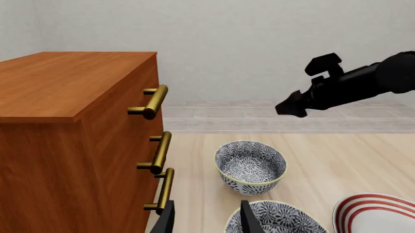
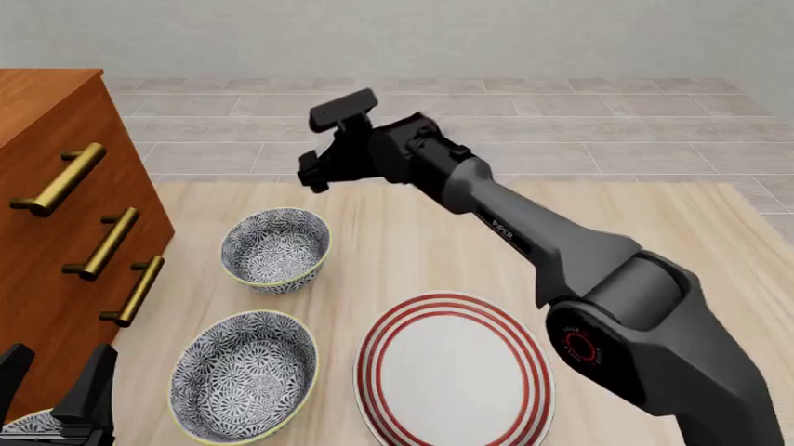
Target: Pick up the bowl and put it in the front on the plate.
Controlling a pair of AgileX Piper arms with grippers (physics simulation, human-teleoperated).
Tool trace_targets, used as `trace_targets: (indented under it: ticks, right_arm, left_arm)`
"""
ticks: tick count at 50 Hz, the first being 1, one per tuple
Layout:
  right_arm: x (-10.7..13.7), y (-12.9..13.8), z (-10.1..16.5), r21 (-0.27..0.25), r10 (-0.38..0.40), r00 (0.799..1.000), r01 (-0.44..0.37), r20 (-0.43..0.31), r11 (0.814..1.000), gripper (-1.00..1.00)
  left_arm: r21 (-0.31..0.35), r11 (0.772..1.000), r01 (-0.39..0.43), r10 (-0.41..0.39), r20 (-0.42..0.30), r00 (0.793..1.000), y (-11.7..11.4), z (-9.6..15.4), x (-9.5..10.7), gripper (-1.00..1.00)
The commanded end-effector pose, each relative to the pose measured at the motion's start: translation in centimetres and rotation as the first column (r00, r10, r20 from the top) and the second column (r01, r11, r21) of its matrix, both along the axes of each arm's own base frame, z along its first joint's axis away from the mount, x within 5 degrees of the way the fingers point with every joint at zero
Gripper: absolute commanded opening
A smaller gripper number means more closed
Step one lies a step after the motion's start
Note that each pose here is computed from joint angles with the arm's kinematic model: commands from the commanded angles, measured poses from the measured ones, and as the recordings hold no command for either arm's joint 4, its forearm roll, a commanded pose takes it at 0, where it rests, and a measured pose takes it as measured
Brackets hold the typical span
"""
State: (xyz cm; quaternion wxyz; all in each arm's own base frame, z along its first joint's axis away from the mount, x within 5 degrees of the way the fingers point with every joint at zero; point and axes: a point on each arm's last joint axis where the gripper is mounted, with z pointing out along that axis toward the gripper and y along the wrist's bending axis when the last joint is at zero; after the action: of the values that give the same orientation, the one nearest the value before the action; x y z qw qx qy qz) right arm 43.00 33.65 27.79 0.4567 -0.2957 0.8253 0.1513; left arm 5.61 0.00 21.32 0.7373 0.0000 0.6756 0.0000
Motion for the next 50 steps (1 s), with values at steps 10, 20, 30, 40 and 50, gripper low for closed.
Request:
trace_targets:
  ticks: [10,20,30,40,50]
  right_arm:
    - [0.6,1.3,-2.1,-0.01,0.012,1.0,-0.012,-0.011,1.0,1.0]
    - [0.7,1.9,-3.2,-0.015,0.018,1.0,-0.018,-0.021,1.0,1.0]
    - [1.8,1.7,-4.4,-0.033,0.007,0.999,-0.008,-0.034,0.999,1.0]
    - [3.1,1.1,-5.4,-0.058,-0.011,0.998,0.008,-0.056,0.998,1.0]
    - [2.5,1.9,-6.3,-0.07,-0.001,0.997,-0.005,-0.083,0.998,1.0]
  left_arm:
    - [0.0,1.0,0.0,0.0,0.0,1.0,0.0,0.0,0.0,1.0]
    - [0.0,1.0,0.0,0.0,0.0,1.0,0.0,0.0,0.0,1.0]
    - [0.0,1.0,0.0,0.0,0.0,1.0,0.0,0.0,0.0,1.0]
    - [0.0,1.0,0.0,0.0,0.0,1.0,0.0,0.0,0.0,1.0]
    - [0.0,1.0,0.0,0.0,0.0,1.0,0.0,0.0,0.0,1.0]
